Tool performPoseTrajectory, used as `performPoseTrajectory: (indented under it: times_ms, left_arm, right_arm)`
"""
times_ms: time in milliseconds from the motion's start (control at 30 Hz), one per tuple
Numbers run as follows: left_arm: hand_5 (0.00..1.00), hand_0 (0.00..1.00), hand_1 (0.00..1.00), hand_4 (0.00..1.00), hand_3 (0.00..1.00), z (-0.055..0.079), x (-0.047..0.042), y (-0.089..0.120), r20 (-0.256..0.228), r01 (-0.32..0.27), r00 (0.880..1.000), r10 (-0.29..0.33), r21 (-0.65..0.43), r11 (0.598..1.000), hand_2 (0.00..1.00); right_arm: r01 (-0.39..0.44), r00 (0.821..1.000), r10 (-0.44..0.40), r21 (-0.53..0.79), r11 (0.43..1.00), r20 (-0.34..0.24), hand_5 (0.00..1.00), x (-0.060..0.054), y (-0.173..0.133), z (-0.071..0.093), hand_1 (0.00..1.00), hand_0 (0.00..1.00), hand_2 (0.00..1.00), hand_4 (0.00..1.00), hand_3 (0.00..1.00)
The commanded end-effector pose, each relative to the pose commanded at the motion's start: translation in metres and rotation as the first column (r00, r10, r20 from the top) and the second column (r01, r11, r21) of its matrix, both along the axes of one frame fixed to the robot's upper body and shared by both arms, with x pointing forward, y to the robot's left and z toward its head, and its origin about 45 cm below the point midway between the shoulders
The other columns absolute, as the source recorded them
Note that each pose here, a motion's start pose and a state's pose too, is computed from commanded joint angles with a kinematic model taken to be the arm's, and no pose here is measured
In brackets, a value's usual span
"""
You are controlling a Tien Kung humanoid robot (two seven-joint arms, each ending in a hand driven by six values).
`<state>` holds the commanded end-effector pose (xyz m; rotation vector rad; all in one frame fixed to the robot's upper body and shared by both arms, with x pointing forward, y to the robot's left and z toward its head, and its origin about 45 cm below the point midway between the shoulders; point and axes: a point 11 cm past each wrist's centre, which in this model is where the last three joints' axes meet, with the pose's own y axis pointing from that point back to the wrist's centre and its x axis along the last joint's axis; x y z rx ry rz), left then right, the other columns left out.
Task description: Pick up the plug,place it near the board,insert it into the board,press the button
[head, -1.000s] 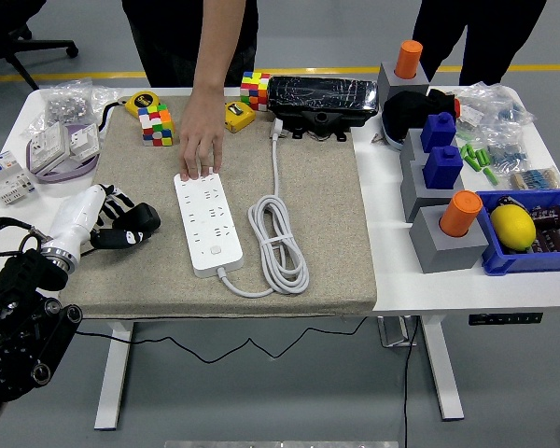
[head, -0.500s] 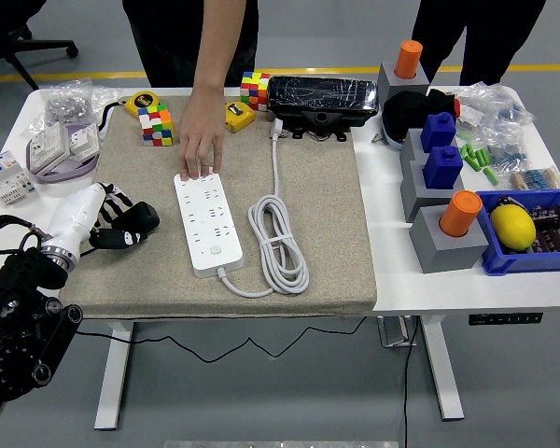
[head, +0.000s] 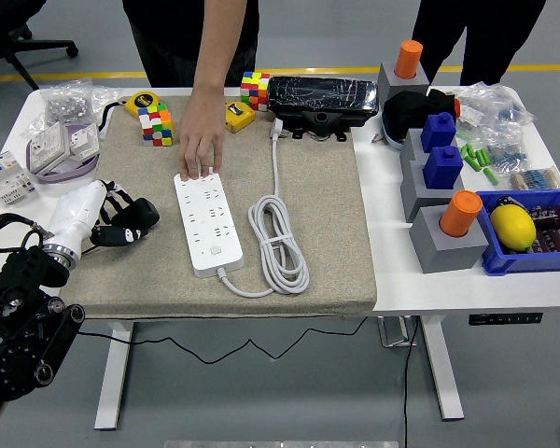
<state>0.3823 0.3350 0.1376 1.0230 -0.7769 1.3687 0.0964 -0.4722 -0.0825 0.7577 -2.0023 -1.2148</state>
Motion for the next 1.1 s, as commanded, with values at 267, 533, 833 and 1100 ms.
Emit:
performPoseTrajectory:
  times_ms: [267, 533, 833, 1100]
  left_arm:
    - [0.002, 0.263, 0.296, 0.758, 0.523, 0.007, 0.0005, -0.001, 0.009, 0.007, 1.000, -0.007, 0.007, 1.000, 0.392]
    - [0.002, 0.264, 0.295, 0.750, 0.511, 0.030, 0.0016, -0.007, 0.030, 0.035, 0.999, -0.036, 0.011, 0.999, 0.384]
    - [0.002, 0.267, 0.298, 0.746, 0.501, 0.066, -0.0021, -0.037, 0.059, 0.160, 0.985, -0.163, 0.040, 0.986, 0.380]
    - [0.002, 0.270, 0.308, 0.737, 0.499, 0.074, -0.0052, -0.066, 0.052, 0.272, 0.960, -0.276, 0.069, 0.960, 0.380]
  right_arm:
    - [0.000, 1.000, 0.000, -0.001, 1.000, 0.003, 0.998, 0.001, 0.000, 0.000, 0.805, 0.832, 0.780, 0.998, 0.812]
    - [0.002, 1.000, -0.002, -0.001, 1.000, 0.004, 0.998, 0.001, 0.000, 0.000, 0.805, 0.832, 0.781, 0.998, 0.812]
    - [0.001, 1.000, -0.001, -0.002, 1.000, 0.003, 0.998, 0.001, -0.001, 0.001, 0.805, 0.832, 0.781, 0.998, 0.812]
    - [0.001, 1.000, -0.001, -0.005, 1.000, 0.004, 0.998, 0.002, -0.002, 0.001, 0.805, 0.832, 0.781, 0.998, 0.812]
